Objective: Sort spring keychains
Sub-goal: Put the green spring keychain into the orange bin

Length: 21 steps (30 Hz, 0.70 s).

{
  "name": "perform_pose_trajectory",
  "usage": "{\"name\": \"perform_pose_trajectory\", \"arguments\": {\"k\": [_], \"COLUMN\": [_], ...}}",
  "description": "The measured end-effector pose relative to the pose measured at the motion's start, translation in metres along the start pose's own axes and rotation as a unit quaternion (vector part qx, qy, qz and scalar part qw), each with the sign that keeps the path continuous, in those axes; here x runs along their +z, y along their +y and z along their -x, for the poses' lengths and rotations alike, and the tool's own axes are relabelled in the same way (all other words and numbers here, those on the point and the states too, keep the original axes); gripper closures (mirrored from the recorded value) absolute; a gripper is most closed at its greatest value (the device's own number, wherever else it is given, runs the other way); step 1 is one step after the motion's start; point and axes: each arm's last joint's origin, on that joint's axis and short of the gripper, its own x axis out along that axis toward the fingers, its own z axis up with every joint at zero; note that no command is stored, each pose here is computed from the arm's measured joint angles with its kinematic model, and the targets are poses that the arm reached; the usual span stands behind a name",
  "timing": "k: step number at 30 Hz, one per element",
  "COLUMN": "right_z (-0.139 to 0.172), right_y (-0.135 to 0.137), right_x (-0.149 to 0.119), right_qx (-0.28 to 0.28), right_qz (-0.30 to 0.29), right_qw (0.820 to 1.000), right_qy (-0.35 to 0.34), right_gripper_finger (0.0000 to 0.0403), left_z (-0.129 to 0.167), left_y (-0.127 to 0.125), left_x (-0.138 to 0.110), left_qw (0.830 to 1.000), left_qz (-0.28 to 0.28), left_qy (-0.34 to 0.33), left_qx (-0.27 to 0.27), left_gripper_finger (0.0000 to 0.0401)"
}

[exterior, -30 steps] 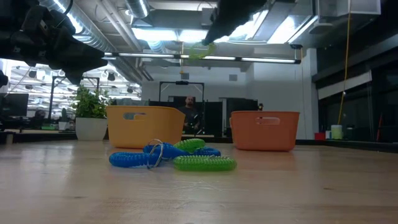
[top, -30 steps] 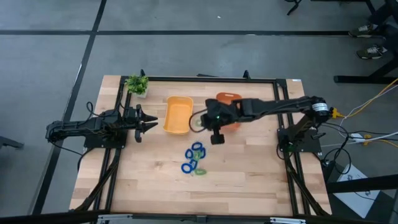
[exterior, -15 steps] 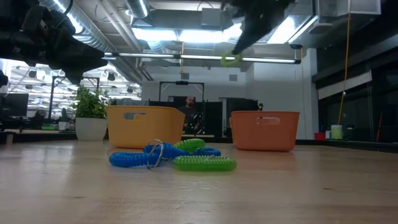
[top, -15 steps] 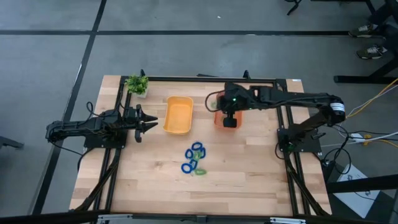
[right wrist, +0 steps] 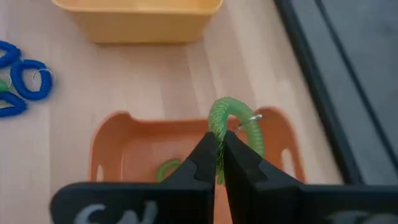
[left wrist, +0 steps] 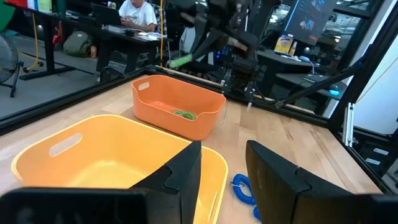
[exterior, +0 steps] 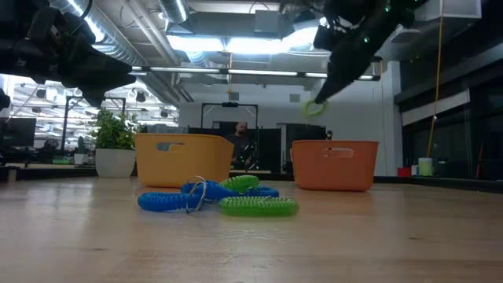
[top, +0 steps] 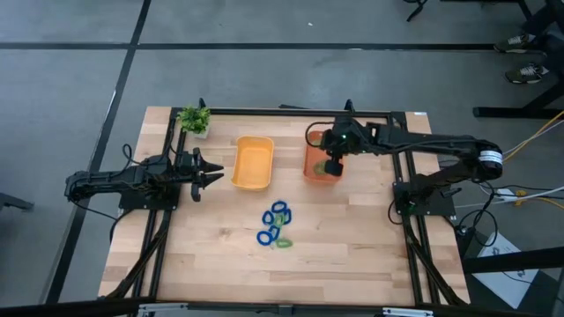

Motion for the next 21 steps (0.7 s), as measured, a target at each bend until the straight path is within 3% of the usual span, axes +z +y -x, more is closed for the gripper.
{"name": "perform_pose_trajectory", "arguments": {"k": [16, 21], "right_z": [-0.026, -0.031], "right_y": [0.005, 0.008], "right_x": [-0.042, -0.052], "right_qx": [0.015, 0.043], "right_qz": [-0.037, -0.050], "right_qw": [0.998, 0.997], "right_qy": [0.043, 0.045], "right_gripper_finger": [0.0387, 0.0387], "left_z": [0.000, 0.000], "left_y": [0.000, 0.000], "left_x": [0.000, 0.000], "left_qw": [1.000, 1.000], "left_qz": [0.000, 0.000], "left_qy": [0.000, 0.000], "left_qx": [0.000, 0.000], "left_gripper_finger": [0.0278, 0.0278]}}
